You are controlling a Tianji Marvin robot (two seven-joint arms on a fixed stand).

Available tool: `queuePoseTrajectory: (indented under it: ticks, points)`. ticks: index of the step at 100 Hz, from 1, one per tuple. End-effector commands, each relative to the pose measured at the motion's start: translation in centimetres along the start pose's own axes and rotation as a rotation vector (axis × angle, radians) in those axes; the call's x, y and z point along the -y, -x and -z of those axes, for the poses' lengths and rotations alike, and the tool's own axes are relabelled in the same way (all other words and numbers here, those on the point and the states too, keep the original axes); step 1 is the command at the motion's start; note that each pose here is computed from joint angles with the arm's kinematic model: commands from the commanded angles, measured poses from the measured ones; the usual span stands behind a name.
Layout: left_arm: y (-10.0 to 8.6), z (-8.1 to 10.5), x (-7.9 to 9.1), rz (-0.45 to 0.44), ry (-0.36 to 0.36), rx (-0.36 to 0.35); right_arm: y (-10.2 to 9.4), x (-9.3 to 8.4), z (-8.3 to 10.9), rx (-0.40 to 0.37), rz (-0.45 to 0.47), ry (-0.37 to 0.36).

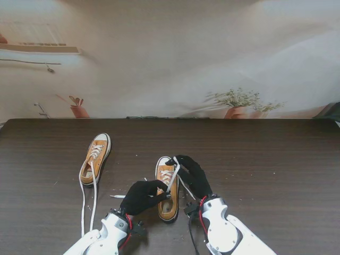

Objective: Tie the shoelaces into a bow on the shoes

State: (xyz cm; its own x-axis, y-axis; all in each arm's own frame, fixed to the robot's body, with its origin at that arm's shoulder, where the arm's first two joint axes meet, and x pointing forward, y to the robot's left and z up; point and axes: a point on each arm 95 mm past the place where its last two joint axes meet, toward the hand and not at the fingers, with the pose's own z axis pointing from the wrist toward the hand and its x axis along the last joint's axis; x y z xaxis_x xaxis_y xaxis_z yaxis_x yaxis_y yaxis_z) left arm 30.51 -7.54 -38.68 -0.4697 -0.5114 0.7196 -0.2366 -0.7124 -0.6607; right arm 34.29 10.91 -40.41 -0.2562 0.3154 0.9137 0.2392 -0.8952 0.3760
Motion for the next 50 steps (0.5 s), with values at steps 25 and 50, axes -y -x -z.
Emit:
queuePoseTrajectory:
  ticks: [25,50]
  points:
    - [-0.24,-0.02,-0.23,0.005,0.017,-0.004,0.0,0.61,-0.28,0.044,-0.208,0.016]
    - [-0.24,0.02,-0.17,0.001,0.018,-0.004,-0.15,0.56,-0.44,-0.015,-0.206,0.068]
